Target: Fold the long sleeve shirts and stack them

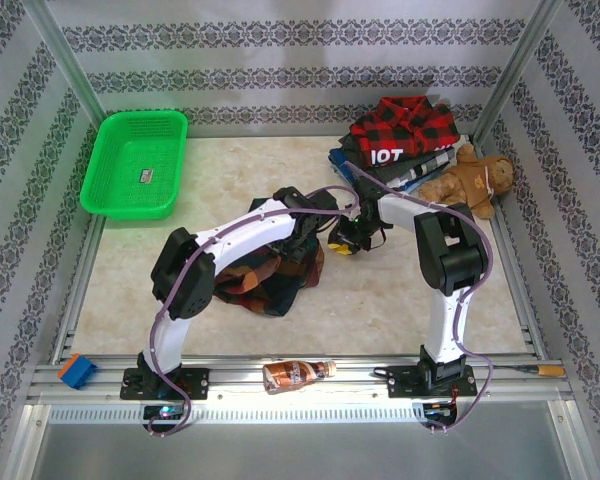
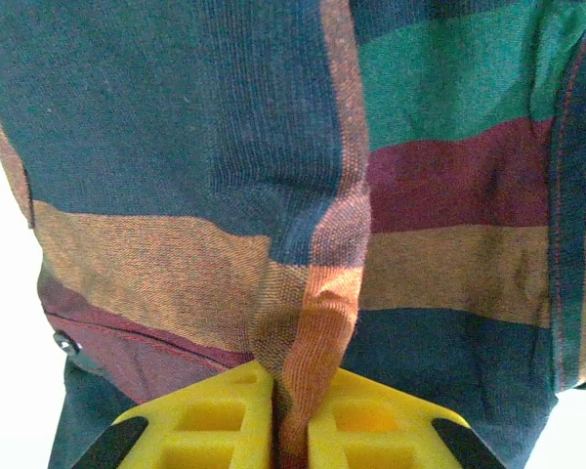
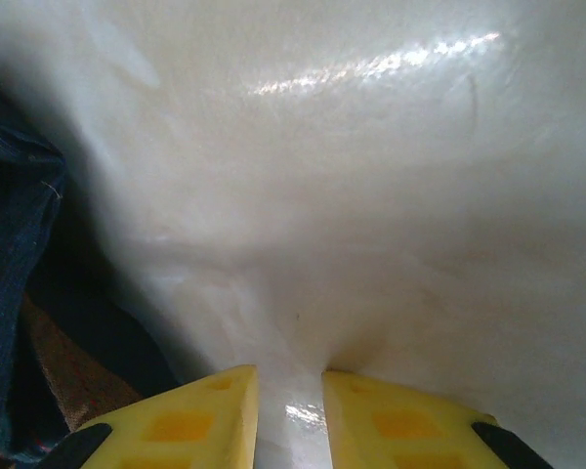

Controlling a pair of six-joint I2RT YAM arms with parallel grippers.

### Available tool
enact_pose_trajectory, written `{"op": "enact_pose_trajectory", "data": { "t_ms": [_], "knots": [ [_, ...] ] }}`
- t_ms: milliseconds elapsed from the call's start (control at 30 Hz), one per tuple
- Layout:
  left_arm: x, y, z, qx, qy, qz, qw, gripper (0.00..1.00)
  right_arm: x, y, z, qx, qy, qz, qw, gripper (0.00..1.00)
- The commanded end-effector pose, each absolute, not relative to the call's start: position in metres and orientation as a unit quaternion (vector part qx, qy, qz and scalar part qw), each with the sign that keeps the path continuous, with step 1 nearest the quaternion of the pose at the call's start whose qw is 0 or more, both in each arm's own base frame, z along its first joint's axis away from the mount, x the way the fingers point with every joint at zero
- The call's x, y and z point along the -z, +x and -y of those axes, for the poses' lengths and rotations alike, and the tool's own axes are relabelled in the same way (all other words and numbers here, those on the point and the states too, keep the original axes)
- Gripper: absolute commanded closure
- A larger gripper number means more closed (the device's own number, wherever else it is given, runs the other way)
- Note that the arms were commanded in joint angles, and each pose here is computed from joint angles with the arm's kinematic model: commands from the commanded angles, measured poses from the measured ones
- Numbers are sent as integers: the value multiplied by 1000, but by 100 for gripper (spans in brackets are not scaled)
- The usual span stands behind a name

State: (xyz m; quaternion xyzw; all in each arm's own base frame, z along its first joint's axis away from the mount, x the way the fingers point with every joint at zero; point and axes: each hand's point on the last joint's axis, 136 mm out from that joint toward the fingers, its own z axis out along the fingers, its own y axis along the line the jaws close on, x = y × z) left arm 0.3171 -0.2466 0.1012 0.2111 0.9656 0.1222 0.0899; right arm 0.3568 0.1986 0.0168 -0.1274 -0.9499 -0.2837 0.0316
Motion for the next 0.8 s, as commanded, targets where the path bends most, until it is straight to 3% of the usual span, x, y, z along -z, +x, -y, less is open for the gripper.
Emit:
{"op": "enact_pose_trajectory", "data": {
  "t_ms": [0,533,767],
  "knots": [
    [-114,305,265,-57,187,-975,109,85,12,353,-197,284,-152,946,50,73],
    [-115,279,264,22,154,-979,129,85,9,355,-195,316,-175,930,64,72],
    [-114,281,261,28,140,-981,133,86,-17,348,-202,361,-143,920,61,59]
  ]
}}
